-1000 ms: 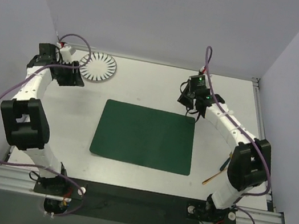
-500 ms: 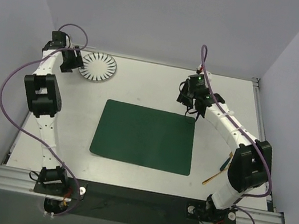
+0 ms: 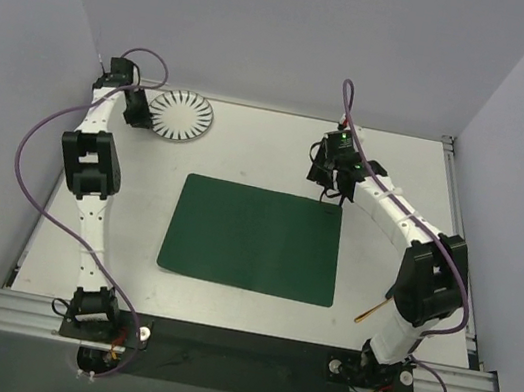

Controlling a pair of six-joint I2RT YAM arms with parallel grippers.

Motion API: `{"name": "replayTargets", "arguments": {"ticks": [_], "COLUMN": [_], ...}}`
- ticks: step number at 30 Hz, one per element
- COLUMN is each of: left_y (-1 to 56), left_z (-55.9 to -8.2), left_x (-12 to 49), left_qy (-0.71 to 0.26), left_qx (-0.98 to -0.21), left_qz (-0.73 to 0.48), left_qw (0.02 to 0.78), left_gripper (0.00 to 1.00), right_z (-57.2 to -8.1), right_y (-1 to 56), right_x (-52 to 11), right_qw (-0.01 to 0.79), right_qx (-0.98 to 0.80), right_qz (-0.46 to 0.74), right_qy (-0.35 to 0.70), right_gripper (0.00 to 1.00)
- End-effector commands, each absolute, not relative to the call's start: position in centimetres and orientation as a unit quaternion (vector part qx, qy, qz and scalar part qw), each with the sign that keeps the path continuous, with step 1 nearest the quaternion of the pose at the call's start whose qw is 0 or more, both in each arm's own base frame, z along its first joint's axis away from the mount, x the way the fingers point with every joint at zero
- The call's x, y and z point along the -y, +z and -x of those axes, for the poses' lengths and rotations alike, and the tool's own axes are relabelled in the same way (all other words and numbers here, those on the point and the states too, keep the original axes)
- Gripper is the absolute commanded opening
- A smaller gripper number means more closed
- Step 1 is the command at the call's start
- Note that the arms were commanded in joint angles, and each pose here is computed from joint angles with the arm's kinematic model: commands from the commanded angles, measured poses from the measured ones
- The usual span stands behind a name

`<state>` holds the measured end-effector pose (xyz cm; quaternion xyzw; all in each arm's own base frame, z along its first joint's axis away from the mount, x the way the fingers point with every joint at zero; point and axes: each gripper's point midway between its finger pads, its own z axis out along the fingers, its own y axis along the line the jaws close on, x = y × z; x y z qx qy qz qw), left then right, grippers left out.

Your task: Set the dinner table for one person

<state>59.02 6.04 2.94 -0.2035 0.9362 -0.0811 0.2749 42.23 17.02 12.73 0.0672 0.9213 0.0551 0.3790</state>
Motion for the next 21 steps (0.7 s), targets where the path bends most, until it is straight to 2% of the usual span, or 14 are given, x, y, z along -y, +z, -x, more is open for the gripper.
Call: {"name": "replayTargets", "arguments": {"ticks": [1,3,5,7,8,10,16,21], "left_y": [1.2,0.5,0.9,1.5,3.1,4.4,8.5,7.7], "left_z": [-58.2,-57.8,-57.5,-57.1,-57.2,-56.8,-56.4,-55.6], "left_x": [-4.0,-2.5,-0.4,1.8,2.8,5.5,8.8,9.1], "left_qy": [-0.111,-0.147,-0.206,-0.259,-0.283,-0.341,-0.426,-0.408], "left_qx": [-0.943,-0.943,-0.938,-0.930,-0.922,-0.905,-0.871,-0.883], "left_qz": [0.198,0.194,0.180,0.163,0.159,0.142,0.133,0.113], "left_qw": [0.242,0.225,0.212,0.204,0.211,0.210,0.207,0.206], "left_gripper": [0.16,0.00,0.00,0.00,0.00,0.00,0.00,0.00], "right_z": [-42.9,-42.8,-42.6,-42.5,-42.7,-43.1,-46.5,-48.6], "right_y": [14.5,14.4,14.1,13.6,13.8,13.7,12.6,10.6], "right_x": [-17.8,-18.0,-18.7,-20.5,-21.3,-23.8,-30.1,-33.4], "right_qw": [0.395,0.392,0.385,0.370,0.367,0.352,0.316,0.276], "right_qx": [-0.914,-0.915,-0.917,-0.920,-0.918,-0.913,-0.884,-0.860], "right_qz": [-0.063,-0.066,-0.059,-0.044,-0.041,-0.041,-0.085,-0.142], "right_qy": [0.066,0.072,0.086,0.124,0.144,0.202,0.335,0.404], "right_gripper": [0.40,0.40,0.41,0.53,0.63,0.68,0.70,0.73]}}
